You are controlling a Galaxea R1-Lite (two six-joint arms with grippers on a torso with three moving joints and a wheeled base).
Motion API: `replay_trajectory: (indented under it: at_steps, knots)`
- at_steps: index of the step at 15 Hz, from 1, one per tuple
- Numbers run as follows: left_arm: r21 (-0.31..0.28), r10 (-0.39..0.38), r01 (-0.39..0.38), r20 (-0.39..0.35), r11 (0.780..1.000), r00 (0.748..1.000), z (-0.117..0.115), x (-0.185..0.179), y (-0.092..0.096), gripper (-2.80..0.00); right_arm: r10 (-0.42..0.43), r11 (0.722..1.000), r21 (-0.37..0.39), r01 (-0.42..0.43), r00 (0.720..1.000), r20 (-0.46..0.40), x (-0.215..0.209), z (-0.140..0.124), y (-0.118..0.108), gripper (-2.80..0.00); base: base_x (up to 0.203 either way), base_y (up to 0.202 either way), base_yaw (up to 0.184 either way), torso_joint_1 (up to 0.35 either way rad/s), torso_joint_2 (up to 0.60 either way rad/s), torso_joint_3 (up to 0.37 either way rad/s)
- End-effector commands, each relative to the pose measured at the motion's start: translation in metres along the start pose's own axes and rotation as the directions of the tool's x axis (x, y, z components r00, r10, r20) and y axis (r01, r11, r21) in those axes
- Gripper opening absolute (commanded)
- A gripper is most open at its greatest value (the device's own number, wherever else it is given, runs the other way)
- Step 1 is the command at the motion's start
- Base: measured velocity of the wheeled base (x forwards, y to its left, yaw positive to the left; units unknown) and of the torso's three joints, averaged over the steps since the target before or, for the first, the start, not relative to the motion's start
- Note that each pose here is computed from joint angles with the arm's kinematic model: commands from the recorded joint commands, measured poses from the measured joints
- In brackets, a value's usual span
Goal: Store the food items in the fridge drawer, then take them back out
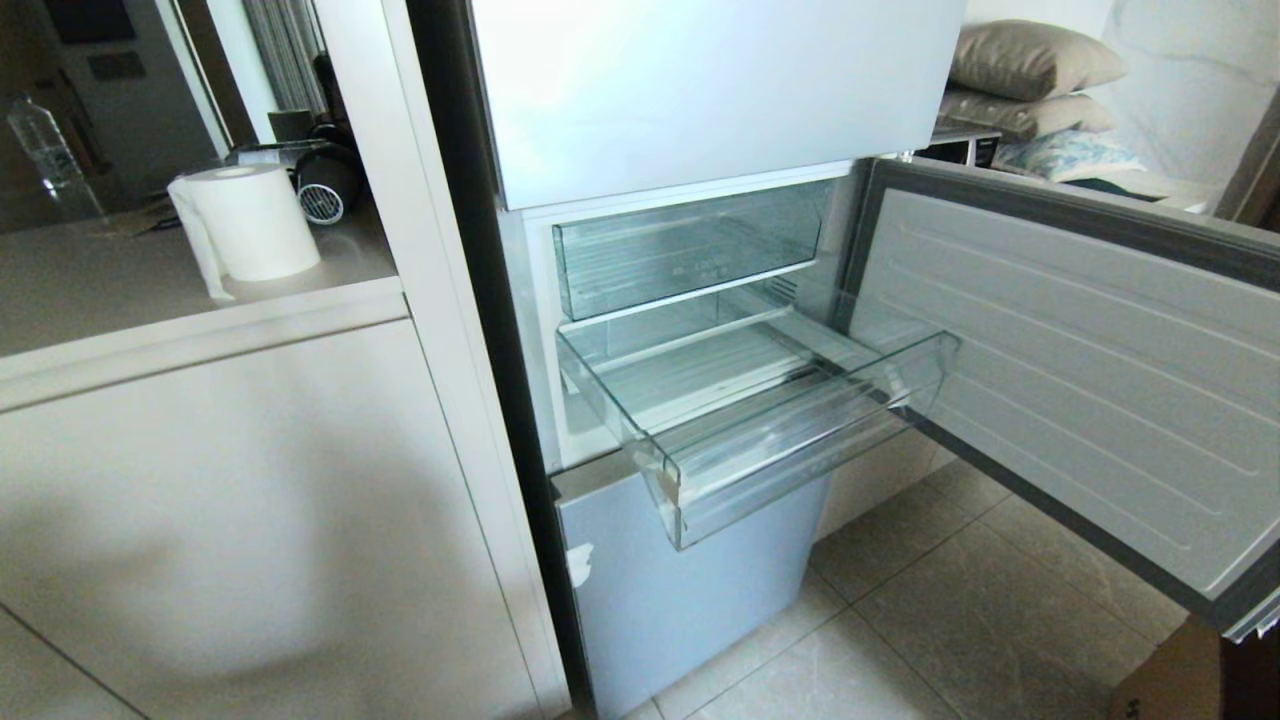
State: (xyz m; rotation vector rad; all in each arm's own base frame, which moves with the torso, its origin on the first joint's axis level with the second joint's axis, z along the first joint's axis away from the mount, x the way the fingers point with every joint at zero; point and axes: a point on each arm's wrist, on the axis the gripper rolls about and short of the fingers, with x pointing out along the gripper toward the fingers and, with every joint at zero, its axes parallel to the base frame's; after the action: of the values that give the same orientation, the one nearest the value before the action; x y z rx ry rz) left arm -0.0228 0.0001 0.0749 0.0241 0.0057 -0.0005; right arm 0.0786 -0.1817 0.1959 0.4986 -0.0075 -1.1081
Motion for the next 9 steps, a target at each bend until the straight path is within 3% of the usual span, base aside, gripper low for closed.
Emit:
replay_trajectory:
  at_steps: [1,4,9]
  knots:
    - [0.001,0.000,0.000,-0.002,1.000,1.000,0.000,0.000,0.000,-2.80,0.004,1.000,-0.002,-0.004,0.999,-0.041,0.019,0.004,-0.021,-2.80,0.000,0.000,0.000,0.000,0.00,0.000]
    - [0.001,0.000,0.000,-0.002,1.000,1.000,0.000,0.000,0.000,-2.80,-0.005,0.999,-0.045,-0.001,0.992,-0.122,0.061,-0.006,-0.043,-2.80,0.000,0.000,0.000,0.000,0.00,0.000]
    - [0.001,0.000,0.000,-0.002,1.000,1.000,0.000,0.000,0.000,-2.80,0.100,0.991,-0.081,-0.108,0.990,-0.100,0.156,-0.028,-0.076,-2.80,0.000,0.000,0.000,0.000,0.00,0.000]
